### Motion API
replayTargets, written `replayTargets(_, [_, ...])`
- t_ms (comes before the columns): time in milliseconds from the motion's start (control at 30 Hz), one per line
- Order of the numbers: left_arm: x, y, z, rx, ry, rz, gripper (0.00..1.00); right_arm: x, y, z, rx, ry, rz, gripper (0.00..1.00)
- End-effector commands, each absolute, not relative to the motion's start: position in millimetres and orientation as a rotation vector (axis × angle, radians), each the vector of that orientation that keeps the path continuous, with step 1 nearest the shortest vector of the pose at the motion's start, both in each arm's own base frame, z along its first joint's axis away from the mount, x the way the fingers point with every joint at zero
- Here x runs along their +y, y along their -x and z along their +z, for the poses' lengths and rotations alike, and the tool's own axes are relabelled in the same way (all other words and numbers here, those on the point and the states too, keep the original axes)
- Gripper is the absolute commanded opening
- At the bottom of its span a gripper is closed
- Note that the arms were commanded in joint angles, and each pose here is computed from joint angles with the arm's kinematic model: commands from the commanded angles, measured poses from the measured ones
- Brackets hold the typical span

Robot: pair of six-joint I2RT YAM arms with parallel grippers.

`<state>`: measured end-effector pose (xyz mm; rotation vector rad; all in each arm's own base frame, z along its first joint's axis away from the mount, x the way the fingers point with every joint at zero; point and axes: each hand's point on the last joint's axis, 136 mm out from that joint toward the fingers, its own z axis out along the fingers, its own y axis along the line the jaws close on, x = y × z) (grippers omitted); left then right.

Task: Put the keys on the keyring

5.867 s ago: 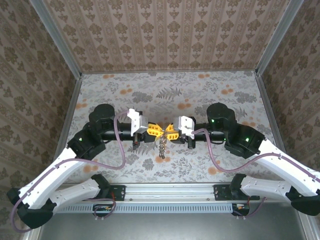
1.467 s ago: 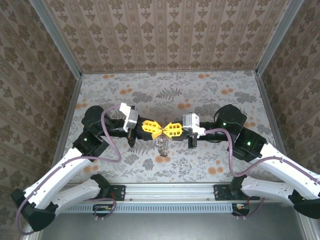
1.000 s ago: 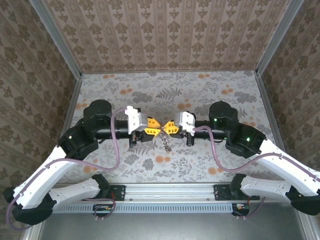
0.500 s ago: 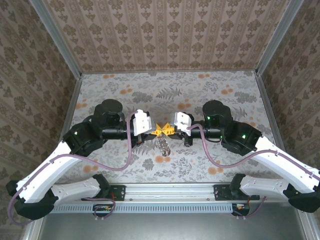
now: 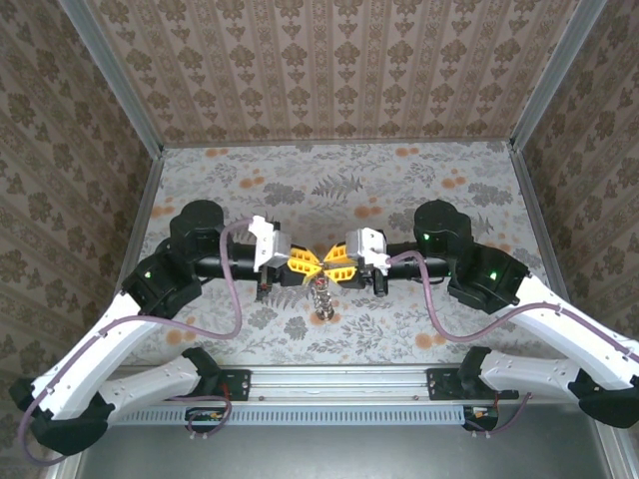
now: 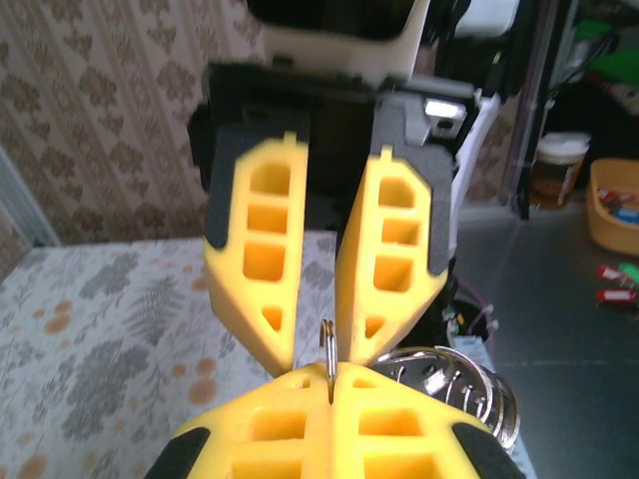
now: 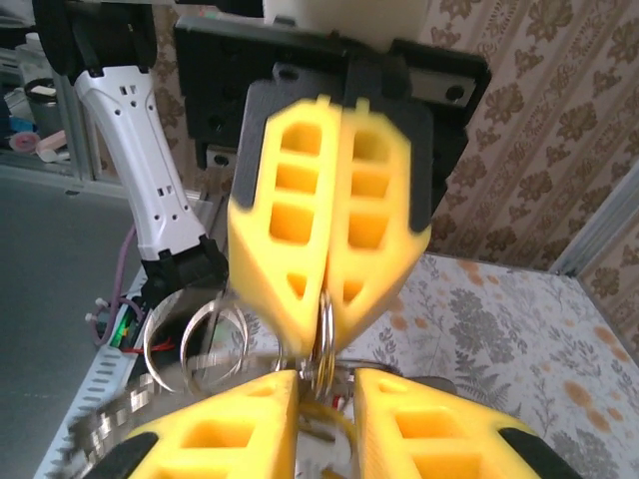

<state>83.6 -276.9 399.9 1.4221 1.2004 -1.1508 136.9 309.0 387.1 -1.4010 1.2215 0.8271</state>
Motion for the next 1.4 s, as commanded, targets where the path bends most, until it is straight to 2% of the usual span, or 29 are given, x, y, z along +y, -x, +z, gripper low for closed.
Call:
replayTargets(0, [-267.2, -61.9, 439.2, 1.002, -1.399, -1.261, 0.00, 310.1, -124.9, 390.3, 1.165, 1.411, 0.893, 0.22])
replayTargets(367, [-269.1, -71.4, 439.2, 1.031, -1.349, -1.240, 0.00, 305.2, -124.3, 395.8, 1.129, 1.367, 0.880, 0.19])
replayTargets(500, [-266.8, -104.7, 417.2, 1.237, -1.259, -1.094, 0.00, 290.5, -157.7, 382.6, 1.292, 1.194, 0.739, 0.26])
replayTargets(633, [-256.1, -131.3, 368.4, 1.487, -1.184, -0.944, 0.00, 259.6, -187.4, 342.3, 1.467, 0.983, 0.597, 0.42])
replayTargets(667, [-254.0, -136.3, 354.3, 1.537, -1.171, -0.916, 0.00, 251.3, -192.5, 331.9, 1.495, 0.950, 0.556, 0.51])
replayTargets(700, [-252.7, -140.5, 341.5, 1.581, -1.164, -0.894, 0.00, 243.6, -198.2, 323.2, 1.518, 0.922, 0.510, 0.68])
replayTargets(733, [-252.2, -144.7, 329.5, 1.620, -1.162, -0.874, 0.00, 237.1, -204.3, 315.5, 1.539, 0.896, 0.465, 0.94])
replayTargets(767, [-252.6, -148.6, 320.0, 1.651, -1.160, -0.856, 0.00, 231.5, -211.3, 311.2, 1.555, 0.865, 0.424, 1.00])
replayTargets(1033, [-274.8, -188.2, 258.8, 1.902, -1.201, -0.757, 0.00, 193.4, -259.4, 284.1, 1.700, 0.573, 0.314, 1.00])
replayTargets(1367, [-324.4, -240.4, 192.0, 2.117, -1.201, -0.781, 0.00, 133.6, -267.9, 288.1, 1.633, 0.298, 0.247, 1.00])
